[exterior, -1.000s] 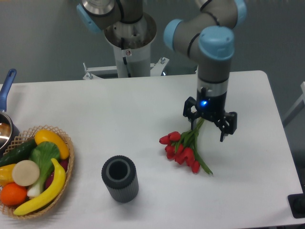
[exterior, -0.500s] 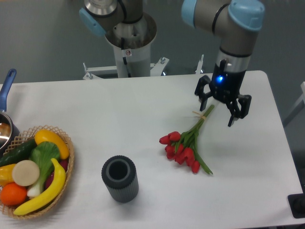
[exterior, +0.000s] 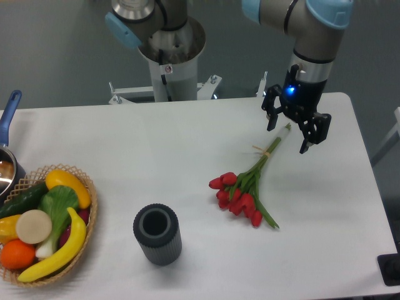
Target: Place the flowers on the table
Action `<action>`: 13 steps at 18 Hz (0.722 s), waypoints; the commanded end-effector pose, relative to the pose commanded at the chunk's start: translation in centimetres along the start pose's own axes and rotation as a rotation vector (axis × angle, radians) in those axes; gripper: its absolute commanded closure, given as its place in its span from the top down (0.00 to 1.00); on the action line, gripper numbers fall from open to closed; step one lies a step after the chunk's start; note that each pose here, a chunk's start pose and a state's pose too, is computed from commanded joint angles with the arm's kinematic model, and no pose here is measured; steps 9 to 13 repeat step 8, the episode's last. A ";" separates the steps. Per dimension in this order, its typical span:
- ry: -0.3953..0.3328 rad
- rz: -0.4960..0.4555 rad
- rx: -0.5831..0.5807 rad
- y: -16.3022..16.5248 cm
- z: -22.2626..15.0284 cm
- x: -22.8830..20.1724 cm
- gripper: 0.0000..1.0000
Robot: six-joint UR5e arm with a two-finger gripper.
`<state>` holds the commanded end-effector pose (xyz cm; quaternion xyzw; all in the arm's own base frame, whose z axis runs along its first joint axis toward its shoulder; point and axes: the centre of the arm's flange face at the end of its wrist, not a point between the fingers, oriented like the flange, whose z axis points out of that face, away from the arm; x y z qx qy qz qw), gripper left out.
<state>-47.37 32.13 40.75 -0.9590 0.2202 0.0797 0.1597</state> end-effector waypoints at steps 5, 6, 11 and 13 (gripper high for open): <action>-0.012 0.043 -0.010 0.7 -1.1 0.8 1.00; -0.013 0.041 -0.011 0.9 -1.1 0.7 1.00; -0.015 0.037 -0.012 1.2 -1.1 0.7 1.00; -0.015 0.037 -0.012 1.2 -1.1 0.7 1.00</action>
